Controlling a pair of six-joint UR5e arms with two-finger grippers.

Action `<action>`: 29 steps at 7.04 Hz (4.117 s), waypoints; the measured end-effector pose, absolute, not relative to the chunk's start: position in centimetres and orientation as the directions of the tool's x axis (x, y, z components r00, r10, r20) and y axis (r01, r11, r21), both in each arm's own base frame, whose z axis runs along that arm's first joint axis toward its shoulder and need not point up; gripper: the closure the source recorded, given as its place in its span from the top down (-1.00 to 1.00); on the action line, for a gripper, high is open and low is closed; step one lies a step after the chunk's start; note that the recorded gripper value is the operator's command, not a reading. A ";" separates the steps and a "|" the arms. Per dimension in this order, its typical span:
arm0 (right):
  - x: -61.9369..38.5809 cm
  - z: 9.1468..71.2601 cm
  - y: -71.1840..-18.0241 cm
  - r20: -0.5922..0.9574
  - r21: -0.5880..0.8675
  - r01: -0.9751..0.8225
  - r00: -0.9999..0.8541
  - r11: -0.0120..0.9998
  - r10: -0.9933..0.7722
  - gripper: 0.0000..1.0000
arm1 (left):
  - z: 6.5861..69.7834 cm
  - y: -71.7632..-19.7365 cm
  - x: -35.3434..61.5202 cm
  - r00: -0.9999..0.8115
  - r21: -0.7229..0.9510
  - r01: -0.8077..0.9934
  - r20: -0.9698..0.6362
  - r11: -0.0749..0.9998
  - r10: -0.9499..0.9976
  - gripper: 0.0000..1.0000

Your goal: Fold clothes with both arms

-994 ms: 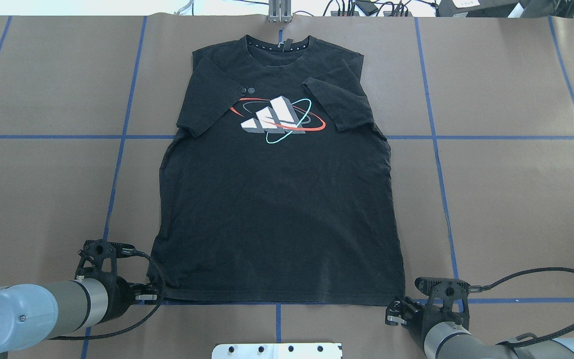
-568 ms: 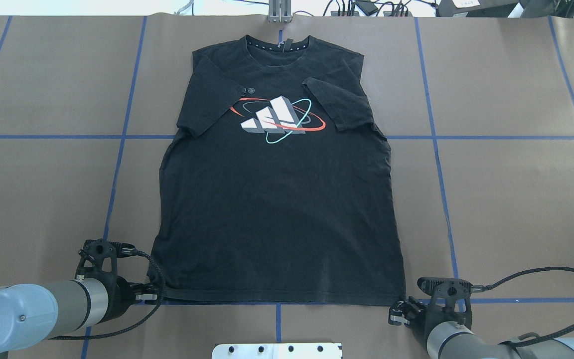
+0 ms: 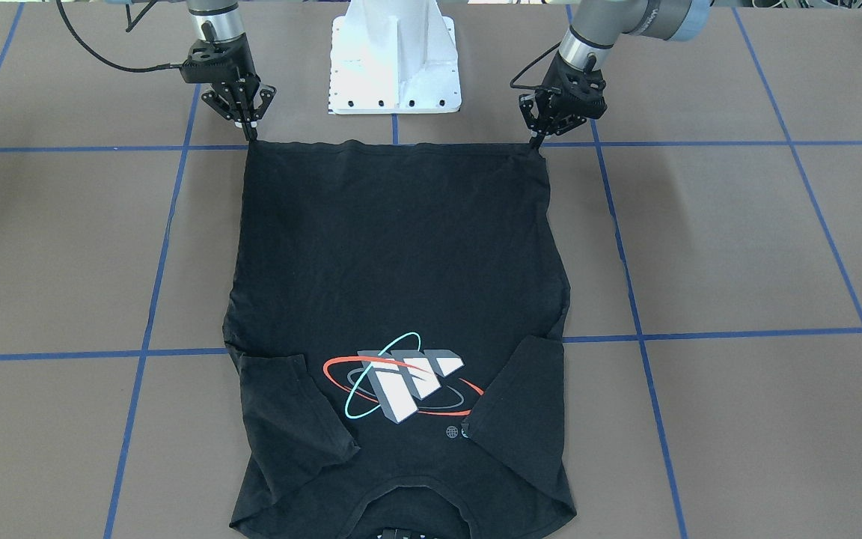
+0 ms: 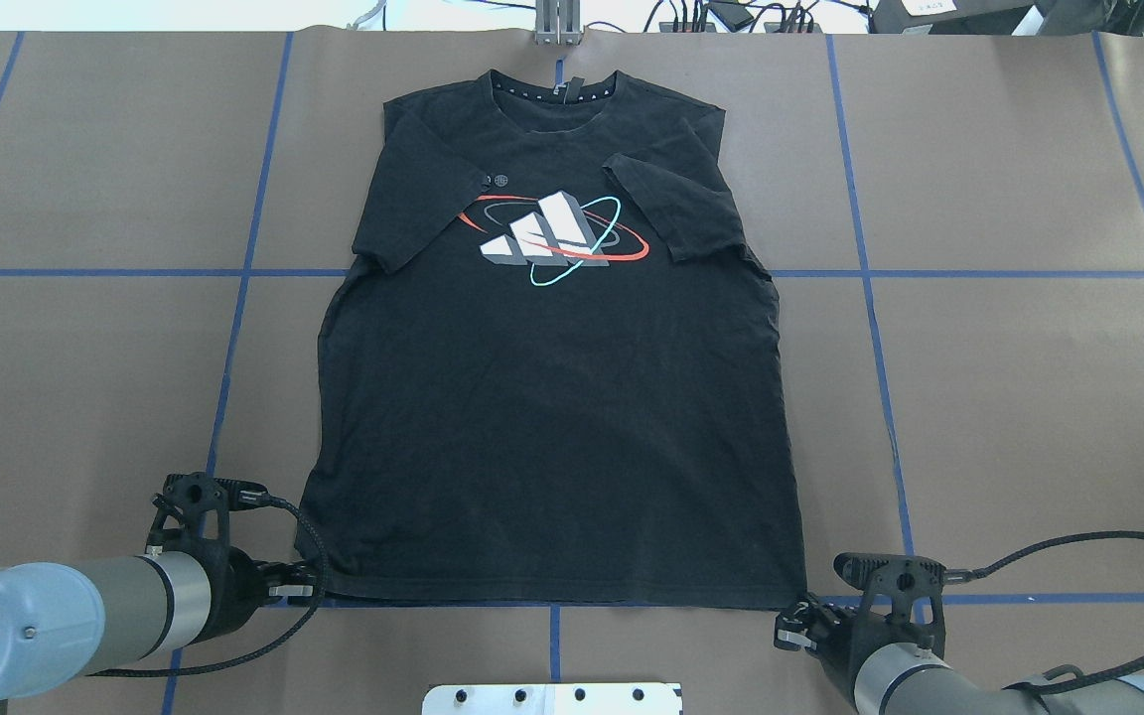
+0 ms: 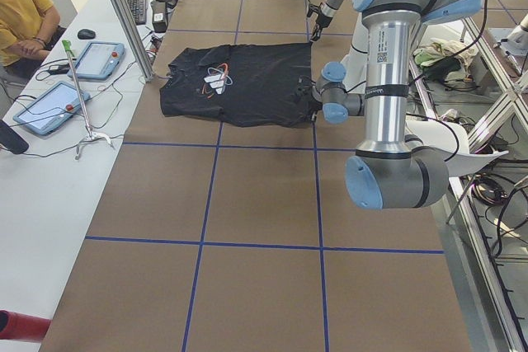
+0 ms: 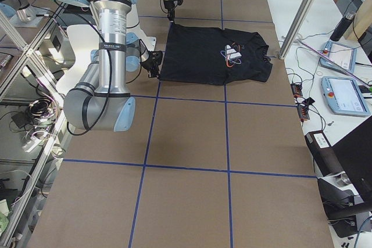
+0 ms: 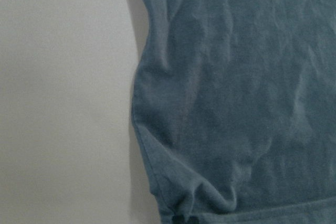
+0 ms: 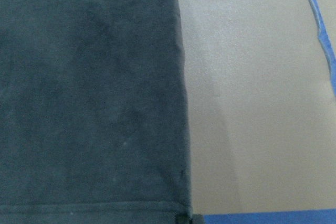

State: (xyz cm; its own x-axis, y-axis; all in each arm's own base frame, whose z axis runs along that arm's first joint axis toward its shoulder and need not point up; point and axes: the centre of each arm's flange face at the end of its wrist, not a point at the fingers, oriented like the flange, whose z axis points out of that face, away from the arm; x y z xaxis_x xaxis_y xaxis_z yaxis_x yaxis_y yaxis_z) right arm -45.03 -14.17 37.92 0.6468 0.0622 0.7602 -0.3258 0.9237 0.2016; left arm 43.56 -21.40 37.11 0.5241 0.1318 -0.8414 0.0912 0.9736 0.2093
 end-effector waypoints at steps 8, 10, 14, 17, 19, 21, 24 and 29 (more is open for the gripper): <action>-28.6 22.2 -10.4 0.910 -0.104 0.145 0.413 0.984 0.035 -1.00 | 21.9 -16.8 28.6 0.360 0.235 -0.197 -0.885 0.952 0.293 -1.00; -27.8 22.2 -11.7 0.905 -0.093 0.107 0.424 0.990 0.039 -1.00 | 21.4 -16.4 28.2 0.352 0.236 -0.206 -0.888 0.950 0.297 -1.00; -29.4 26.4 -22.7 0.857 -0.006 -0.194 0.504 0.981 0.105 -1.00 | 22.6 -30.9 34.9 0.480 0.303 0.070 -0.845 0.950 0.234 -1.00; -29.9 26.8 -30.0 0.856 0.010 -0.349 0.488 0.937 0.173 -1.00 | 22.1 -40.7 33.5 0.563 0.387 0.210 -0.798 0.898 0.213 -1.00; -30.9 26.6 -34.3 0.855 0.031 -0.405 0.484 0.914 0.186 -1.00 | 22.0 -45.0 34.1 0.591 0.389 0.251 -0.787 0.887 0.178 -1.00; -32.4 26.6 -38.6 0.846 0.057 -0.441 0.498 0.896 0.191 -1.00 | 22.5 -48.9 36.3 0.623 0.393 0.280 -0.769 0.876 0.146 -1.00; -34.6 27.4 -44.6 0.817 0.084 -0.476 0.535 0.876 0.213 -1.00 | 24.9 -53.7 40.2 0.642 0.405 0.292 -0.754 0.866 0.136 -1.00; -39.2 32.8 -49.6 0.725 0.104 -0.480 0.636 0.871 0.264 -1.00 | 31.6 -60.6 47.5 0.724 0.449 0.233 -0.672 0.863 0.155 -1.00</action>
